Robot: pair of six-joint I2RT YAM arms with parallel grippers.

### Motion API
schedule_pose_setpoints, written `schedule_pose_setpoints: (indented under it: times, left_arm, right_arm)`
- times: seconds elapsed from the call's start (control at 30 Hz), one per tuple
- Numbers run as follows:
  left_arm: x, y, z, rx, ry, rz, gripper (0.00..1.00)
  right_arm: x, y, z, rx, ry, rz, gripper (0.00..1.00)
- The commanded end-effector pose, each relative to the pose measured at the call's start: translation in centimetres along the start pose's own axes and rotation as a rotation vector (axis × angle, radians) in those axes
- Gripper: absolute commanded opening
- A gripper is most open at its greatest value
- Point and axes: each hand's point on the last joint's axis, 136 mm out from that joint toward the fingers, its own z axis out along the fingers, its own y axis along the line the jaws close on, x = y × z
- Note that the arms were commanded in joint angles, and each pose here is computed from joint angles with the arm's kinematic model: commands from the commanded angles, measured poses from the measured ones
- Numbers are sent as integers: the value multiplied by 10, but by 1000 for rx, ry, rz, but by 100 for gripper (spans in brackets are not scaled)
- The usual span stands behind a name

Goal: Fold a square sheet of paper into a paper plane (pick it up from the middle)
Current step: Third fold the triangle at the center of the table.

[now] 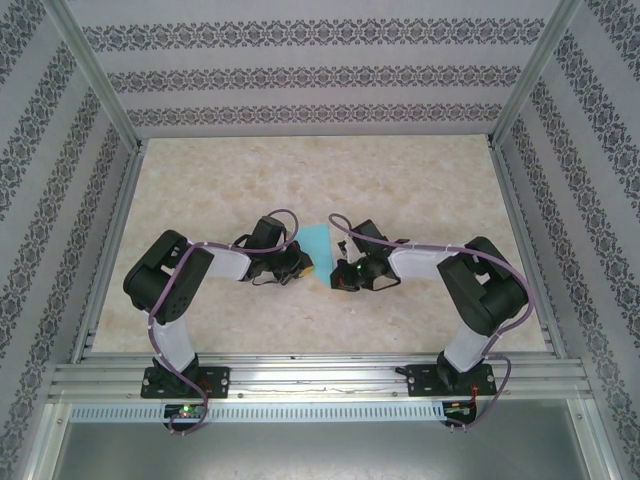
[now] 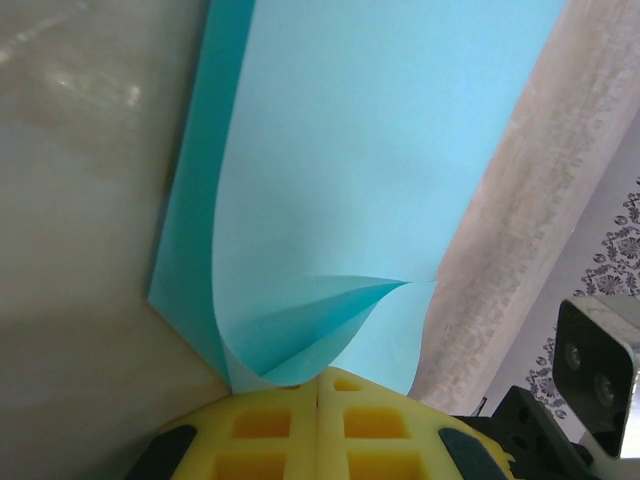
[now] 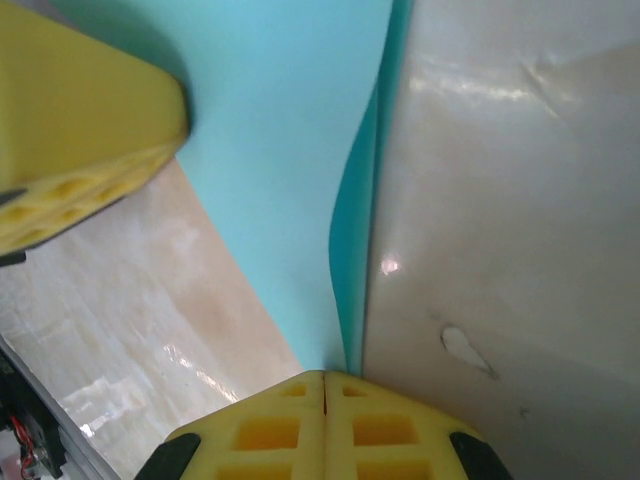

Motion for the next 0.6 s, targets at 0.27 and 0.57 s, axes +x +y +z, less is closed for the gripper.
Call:
schedule_pose_setpoints:
  times: [0.27, 0.57]
  left_arm:
    - [9, 40, 11, -127, 37, -45, 0]
    - [9, 39, 11, -119, 35, -42, 0]
  right_arm:
    - [13, -8, -20, 38, 12, 16, 0]
    - [-17, 40, -14, -81, -23, -2, 0]
